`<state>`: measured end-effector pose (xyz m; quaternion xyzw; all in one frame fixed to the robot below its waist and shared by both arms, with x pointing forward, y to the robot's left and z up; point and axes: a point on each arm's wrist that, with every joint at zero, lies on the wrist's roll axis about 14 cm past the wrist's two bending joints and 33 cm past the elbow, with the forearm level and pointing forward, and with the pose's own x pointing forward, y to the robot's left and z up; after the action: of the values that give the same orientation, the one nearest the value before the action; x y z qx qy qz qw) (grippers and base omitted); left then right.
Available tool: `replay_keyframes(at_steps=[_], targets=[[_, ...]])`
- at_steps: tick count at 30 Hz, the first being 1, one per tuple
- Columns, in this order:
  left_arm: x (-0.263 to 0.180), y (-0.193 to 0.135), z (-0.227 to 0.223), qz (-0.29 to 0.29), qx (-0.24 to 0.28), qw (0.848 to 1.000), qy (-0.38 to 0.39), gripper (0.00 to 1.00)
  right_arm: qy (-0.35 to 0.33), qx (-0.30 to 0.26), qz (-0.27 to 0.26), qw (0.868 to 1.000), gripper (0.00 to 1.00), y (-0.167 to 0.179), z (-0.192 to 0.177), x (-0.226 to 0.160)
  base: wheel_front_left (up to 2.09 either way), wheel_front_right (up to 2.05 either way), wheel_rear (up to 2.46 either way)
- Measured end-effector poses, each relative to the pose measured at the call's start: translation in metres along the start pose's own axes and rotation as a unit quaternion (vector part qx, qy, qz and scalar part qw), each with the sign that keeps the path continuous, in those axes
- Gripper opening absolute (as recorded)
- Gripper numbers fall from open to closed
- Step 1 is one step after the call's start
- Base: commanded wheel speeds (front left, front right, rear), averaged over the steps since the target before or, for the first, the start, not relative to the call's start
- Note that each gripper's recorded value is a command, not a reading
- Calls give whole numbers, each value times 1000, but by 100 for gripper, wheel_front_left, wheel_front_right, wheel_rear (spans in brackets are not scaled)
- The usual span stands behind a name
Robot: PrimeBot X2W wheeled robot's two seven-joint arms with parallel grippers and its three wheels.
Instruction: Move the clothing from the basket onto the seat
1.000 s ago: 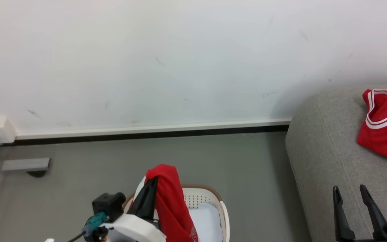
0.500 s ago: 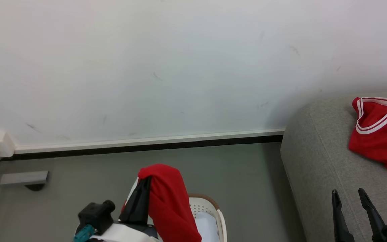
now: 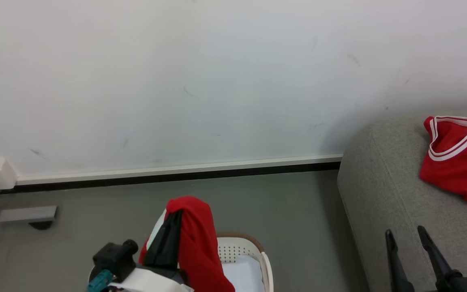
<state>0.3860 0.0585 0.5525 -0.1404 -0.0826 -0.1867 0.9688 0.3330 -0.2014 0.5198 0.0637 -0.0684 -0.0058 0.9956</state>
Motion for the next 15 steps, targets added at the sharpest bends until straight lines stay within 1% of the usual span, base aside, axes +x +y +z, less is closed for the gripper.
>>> replay_keyframes(at_steps=[4,8,11,15], targets=[[3,-5,5,-10,-1,1000,-8,0,0,-5,37,999,100,20,0,5,0,0,0],[7,-11,11,-22,-1,1000,-19,0,3,-13,101,995,100,52,0,9,0,0,0],[9,-17,16,-31,-2,999,-26,0,2,-19,152,988,100,78,1,11,0,0,0],[10,-27,21,-46,-4,998,-33,0,3,-20,225,974,100,119,1,8,0,0,0]])
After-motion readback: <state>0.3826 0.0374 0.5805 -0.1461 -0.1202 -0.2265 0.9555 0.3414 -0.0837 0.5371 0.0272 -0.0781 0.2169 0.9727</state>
